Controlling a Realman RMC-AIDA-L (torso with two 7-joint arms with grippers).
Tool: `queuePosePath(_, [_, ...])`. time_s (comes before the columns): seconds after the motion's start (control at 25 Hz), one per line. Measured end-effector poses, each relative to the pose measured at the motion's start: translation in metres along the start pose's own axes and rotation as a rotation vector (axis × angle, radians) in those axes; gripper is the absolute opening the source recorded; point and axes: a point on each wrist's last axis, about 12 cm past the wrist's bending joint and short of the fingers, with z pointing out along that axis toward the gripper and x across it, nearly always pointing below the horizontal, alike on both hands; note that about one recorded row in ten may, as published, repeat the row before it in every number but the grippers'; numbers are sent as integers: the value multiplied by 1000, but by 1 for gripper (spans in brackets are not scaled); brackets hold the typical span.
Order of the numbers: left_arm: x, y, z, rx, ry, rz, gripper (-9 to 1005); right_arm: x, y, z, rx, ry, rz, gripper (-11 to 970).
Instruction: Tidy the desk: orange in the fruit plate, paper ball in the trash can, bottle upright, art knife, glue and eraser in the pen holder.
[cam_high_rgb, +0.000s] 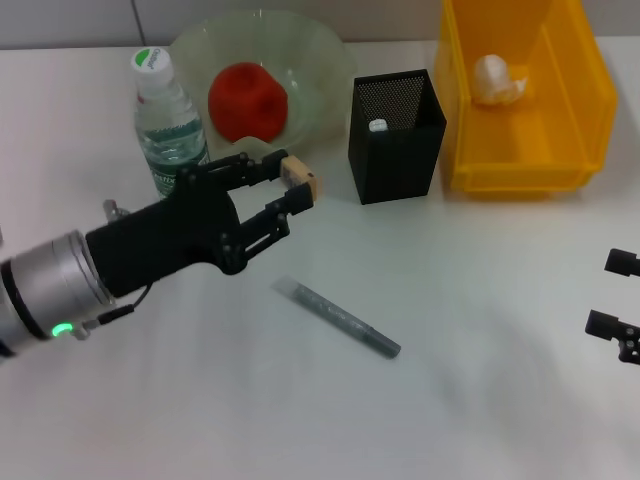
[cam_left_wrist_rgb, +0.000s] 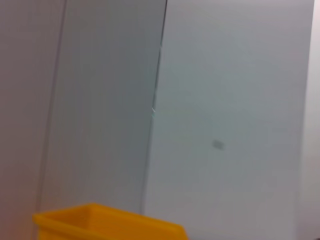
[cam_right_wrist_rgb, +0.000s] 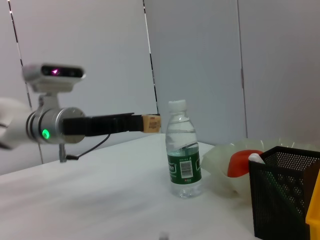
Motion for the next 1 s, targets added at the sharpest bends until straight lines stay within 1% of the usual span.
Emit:
queuePosePath(0.2, [19,-14,-8,-87,-46,71,416,0,-1,0,6,3,2,762])
queuePosePath(0.32, [21,-17,-10,-106,-61,77,416,1,0,1,7,3,4,762])
queuePosePath(0.8, [22,-18,-11,-112,-63,73,416,2,-1,3,14,4,3,762])
queuePosePath(0.92, [21,-15,-7,-110,-64,66,417,3,-1,4,18,6,4,762])
queuePosePath(1.0, [18,-12,0,-99,-67,56,417,3,-1,4,21,7,4,762])
